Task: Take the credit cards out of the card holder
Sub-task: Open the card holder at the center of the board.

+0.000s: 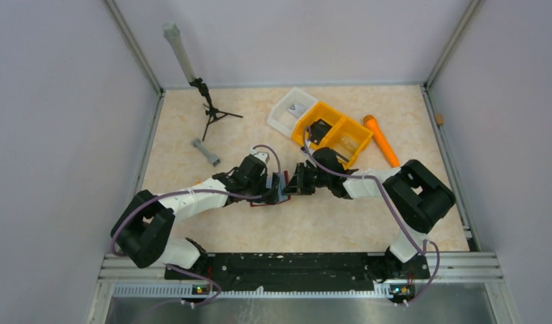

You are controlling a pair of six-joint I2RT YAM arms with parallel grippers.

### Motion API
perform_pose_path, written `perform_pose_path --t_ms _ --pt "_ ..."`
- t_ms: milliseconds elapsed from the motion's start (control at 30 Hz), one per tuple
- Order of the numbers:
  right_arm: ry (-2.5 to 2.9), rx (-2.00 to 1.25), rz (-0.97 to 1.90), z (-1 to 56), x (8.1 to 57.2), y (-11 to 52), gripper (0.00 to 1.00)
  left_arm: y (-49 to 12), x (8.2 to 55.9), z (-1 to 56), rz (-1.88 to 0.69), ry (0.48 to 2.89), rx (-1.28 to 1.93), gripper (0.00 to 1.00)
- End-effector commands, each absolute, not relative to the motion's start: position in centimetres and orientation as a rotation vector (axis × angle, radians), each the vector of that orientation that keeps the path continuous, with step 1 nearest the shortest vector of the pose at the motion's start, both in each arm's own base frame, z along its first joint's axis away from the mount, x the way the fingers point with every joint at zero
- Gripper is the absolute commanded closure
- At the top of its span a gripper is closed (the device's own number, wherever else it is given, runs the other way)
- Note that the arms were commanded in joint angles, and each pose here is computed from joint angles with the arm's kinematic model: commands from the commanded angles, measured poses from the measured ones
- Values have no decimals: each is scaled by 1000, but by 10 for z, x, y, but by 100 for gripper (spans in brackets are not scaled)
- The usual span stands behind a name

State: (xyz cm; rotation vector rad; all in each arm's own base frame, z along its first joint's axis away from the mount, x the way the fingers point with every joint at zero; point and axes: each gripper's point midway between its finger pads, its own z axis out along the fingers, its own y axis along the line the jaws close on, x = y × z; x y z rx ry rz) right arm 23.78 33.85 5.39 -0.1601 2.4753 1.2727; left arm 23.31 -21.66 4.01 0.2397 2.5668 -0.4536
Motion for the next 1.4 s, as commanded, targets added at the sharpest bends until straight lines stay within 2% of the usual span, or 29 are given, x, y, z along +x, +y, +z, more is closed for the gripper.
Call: perform_pose_path --t_ms 0,67,100,200,233,300,367,433,500,633,700,767,867,967,1233,1367 --pt "2412 -203 1321 71 242 352 100 -228 247 54 -514 2499 209 1" --pt "2411 -204 1320 72 243 352 100 -223 248 51 -483 2505 193 3" --pt "2408 -205 1321 73 243 352 100 -218 250 48 -452 2515 181 8" --pt "2405 -207 1323 74 243 353 100 -205 250 34 -361 2572 157 35" --pt "2404 -208 1324 74 243 353 97 -201 250 28 -333 2593 152 44" --pt "2404 -206 1323 74 244 353 87 -199 248 19 -302 2629 152 58" --pt "2403 -208 1321 74 244 353 85 -199 246 14 -301 2648 155 69" --pt "2402 -207 1320 74 245 354 84 -199 244 14 -304 2652 157 77" --pt "2402 -207 1318 74 245 354 83 -197 244 15 -292 2650 155 78" --pt "2369 -205 1352 80 246 356 84 -192 243 14 -261 2657 158 77" --pt "2350 -206 1369 84 246 358 90 -192 241 13 -260 2663 161 75" --pt "2355 -206 1363 84 247 358 100 -193 241 18 -273 2660 159 63" --pt "2372 -202 1341 82 249 357 100 -190 241 33 -278 2627 159 36" --pt "2381 -200 1330 81 249 357 100 -182 241 51 -239 2595 181 21" --pt "2408 -183 1347 82 249 353 100 -187 241 98 -178 2430 317 2" --pt "2423 -164 1413 86 248 352 100 -210 243 108 -201 2299 460 1"
